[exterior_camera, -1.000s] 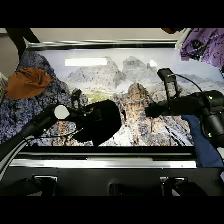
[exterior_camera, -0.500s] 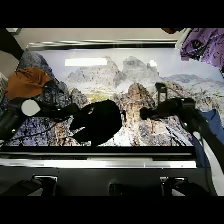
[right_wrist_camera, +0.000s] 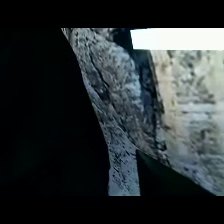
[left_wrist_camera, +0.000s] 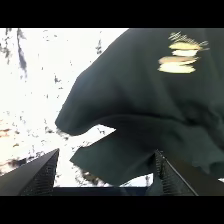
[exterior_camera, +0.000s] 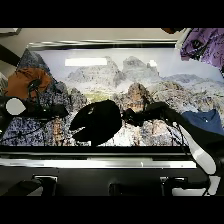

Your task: Fold the clothes and pants, and hang the long-sleeved shirts on hangers.

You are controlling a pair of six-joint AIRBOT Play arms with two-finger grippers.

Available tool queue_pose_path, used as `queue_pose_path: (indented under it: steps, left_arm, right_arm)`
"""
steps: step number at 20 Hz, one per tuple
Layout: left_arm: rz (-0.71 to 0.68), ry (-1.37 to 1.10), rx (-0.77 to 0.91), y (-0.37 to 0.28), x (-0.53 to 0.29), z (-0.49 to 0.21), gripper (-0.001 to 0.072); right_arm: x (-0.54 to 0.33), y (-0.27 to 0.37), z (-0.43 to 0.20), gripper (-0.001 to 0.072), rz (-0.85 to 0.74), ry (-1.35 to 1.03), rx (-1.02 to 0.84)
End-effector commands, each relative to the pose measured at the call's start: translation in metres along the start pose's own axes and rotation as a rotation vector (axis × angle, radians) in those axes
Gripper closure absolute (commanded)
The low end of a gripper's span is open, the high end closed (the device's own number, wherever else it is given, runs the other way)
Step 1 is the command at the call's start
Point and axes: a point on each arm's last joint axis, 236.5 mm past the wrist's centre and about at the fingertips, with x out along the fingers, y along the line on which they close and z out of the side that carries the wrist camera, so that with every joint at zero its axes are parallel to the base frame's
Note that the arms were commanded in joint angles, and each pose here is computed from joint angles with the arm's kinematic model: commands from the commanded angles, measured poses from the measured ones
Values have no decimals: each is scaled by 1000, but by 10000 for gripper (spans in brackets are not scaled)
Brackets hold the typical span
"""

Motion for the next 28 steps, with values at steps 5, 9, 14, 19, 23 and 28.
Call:
queue_pose_path:
  steps: [5,9,14,19,23,28]
  left_arm:
    - [37,26,-27,20,9,-7,-10]
    - [-116,3,-230,34,69,-11,-9]
    - [-167,50,-271,39,131,-21,-9]
    - [-144,51,-243,48,149,-21,-8]
    - [-190,23,-263,37,146,-11,680]
    - [-367,-14,-150,-15,104,28,691]
  right_arm:
    - [35,12,-17,681,25,30,-41]
    - [8,28,-12,681,14,-11,-150]
    - [-17,40,-19,680,-20,-21,-239]
    - [-23,46,-23,680,-14,-17,-260]
    - [-30,53,-25,681,-6,-27,-283]
    - [-80,88,8,683,-62,-226,-443]
